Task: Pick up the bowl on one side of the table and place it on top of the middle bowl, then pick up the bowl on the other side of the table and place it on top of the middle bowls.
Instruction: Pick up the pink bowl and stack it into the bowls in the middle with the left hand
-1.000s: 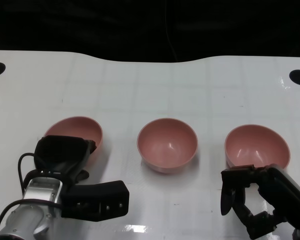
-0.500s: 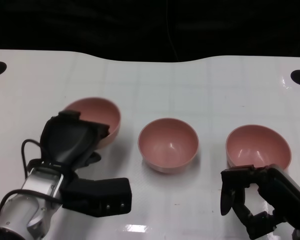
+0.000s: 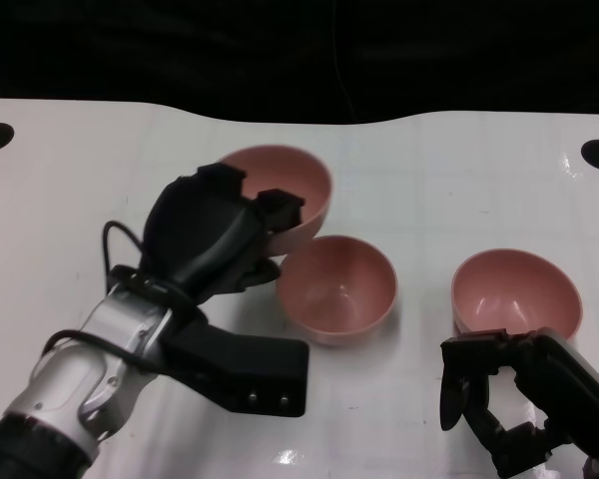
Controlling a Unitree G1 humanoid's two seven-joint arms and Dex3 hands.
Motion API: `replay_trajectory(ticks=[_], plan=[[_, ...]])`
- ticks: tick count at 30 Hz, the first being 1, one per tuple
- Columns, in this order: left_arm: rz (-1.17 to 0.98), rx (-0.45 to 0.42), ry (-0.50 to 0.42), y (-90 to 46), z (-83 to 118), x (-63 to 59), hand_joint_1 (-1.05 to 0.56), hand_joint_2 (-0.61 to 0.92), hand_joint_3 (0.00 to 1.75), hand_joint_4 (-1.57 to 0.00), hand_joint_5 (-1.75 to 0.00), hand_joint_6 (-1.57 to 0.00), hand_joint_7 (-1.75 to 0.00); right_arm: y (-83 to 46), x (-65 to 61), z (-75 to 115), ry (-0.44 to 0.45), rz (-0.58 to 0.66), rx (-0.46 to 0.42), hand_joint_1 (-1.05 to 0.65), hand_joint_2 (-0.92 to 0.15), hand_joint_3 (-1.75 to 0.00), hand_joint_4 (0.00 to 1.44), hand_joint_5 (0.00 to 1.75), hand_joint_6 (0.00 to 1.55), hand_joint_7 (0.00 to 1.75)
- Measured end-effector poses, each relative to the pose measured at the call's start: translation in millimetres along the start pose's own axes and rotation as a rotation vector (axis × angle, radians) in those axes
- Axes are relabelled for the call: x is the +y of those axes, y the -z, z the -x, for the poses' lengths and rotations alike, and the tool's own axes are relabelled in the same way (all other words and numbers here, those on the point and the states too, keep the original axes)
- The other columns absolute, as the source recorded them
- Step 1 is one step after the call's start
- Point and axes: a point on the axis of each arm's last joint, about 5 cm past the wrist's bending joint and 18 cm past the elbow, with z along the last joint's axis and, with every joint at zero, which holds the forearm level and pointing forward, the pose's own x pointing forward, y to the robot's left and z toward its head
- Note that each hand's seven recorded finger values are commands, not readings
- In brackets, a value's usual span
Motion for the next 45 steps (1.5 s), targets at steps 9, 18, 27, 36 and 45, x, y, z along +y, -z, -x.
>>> replay_trajectory(ticks=[9,18,27,36,45], plan=[[0.151,-0.089,0.074,-13.0,-12,-17.1,-0.23,0.58,0.86,-0.83,-1.75,-0.90,-1.29,0.0,0.0,0.1,-0.002,0.002,0.000,0.11,-0.26,-1.55,0.88,1.75,0.83,1.42],[0.165,-0.118,0.204,-22.1,-15,-26.4,-0.28,0.63,0.82,-0.80,-1.71,-0.87,-1.19,-0.6,0.2,0.2,-0.008,0.007,-0.013,0.09,-0.25,-1.54,0.88,1.75,0.82,1.41],[0.139,-0.094,0.351,-26.2,-18,-26.0,-0.54,0.89,0.45,-0.32,-0.62,-0.42,-0.29,-1.0,1.1,1.9,-0.008,0.004,-0.007,0.09,-0.25,-1.51,0.87,1.75,0.83,1.41],[0.044,-0.066,0.496,-30.7,-20,-1.6,-0.86,0.92,0.53,-0.01,-0.26,-0.19,-0.01,-3.0,2.2,5.6,0.001,-0.019,0.004,0.11,-0.24,-1.54,0.88,1.75,0.84,1.42],[0.175,-0.022,0.476,-22.7,0,20.2,-0.92,0.92,0.54,0.00,-0.09,-0.07,-0.01,-4.1,2.4,4.7,0.002,-0.019,-0.004,0.09,-0.21,-1.56,0.88,1.75,0.83,1.43]])
